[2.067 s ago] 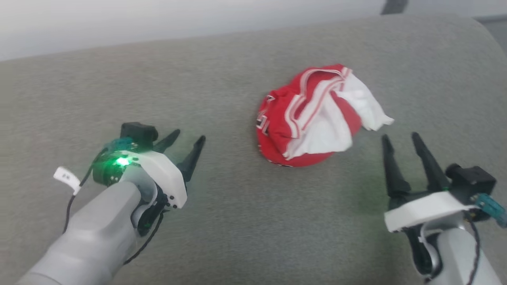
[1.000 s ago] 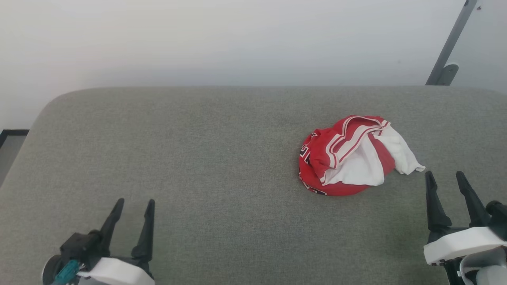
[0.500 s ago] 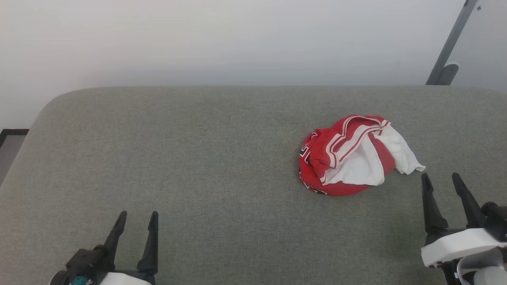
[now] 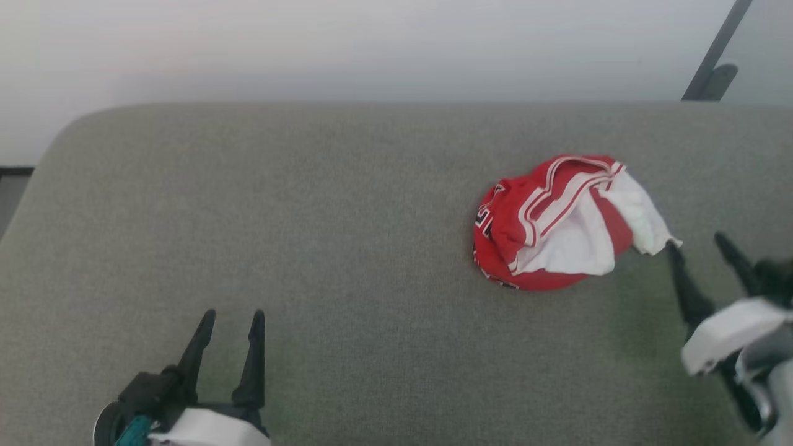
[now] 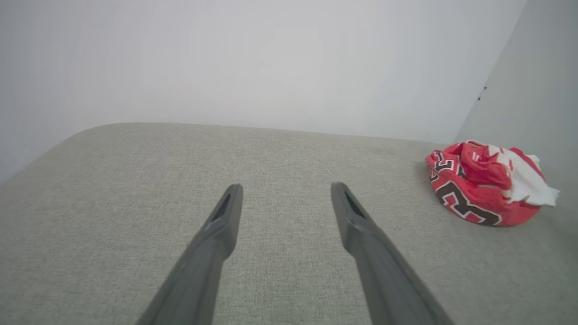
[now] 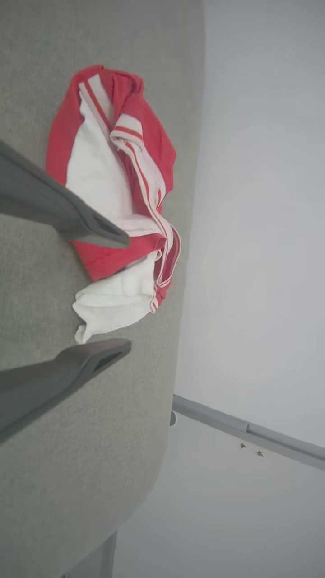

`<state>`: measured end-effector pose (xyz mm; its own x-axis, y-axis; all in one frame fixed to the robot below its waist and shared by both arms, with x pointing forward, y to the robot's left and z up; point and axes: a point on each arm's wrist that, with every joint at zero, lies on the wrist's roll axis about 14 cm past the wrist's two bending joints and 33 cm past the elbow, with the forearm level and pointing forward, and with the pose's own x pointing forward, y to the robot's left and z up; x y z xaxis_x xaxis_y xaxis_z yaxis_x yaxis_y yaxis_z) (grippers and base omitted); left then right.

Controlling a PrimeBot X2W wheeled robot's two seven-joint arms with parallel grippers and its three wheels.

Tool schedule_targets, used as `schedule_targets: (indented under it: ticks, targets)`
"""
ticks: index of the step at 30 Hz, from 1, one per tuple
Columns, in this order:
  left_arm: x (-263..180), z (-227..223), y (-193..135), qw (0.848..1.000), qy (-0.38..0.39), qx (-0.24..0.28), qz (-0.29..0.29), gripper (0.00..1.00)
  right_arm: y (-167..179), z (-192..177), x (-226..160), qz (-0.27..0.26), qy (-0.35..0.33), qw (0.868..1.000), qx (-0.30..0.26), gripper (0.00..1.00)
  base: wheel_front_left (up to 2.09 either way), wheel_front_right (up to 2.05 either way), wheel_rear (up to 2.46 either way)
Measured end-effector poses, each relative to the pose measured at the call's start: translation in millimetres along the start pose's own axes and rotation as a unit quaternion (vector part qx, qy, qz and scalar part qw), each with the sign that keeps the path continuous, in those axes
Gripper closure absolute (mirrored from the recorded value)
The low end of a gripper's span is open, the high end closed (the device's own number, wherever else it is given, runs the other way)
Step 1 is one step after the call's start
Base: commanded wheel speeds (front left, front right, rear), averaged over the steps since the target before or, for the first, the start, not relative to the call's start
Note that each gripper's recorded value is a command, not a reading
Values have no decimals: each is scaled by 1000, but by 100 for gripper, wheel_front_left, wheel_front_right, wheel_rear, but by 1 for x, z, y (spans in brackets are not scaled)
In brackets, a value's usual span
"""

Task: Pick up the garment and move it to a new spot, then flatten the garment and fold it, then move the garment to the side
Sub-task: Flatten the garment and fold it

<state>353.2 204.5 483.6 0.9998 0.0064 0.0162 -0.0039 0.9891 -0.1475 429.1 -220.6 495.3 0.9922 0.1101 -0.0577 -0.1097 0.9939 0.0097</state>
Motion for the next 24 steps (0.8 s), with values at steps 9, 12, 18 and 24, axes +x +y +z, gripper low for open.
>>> schedule_targets:
  ticks: [9,12,18,24]
  targets:
    - [29,-25,-10,999,32,-14,-5,0,-45,-21,58,3,176,983,-51,0,0,0,0]
    - [36,-34,-11,999,42,-18,-5,0,-60,-43,65,-2,266,962,-58,0,0,0,0]
    - [47,-47,-7,998,58,-22,2,0,-40,-75,79,41,380,923,-40,0,0,0,0]
    - [55,-54,-5,998,64,-29,4,0,-42,-89,92,47,421,905,-38,0,0,0,0]
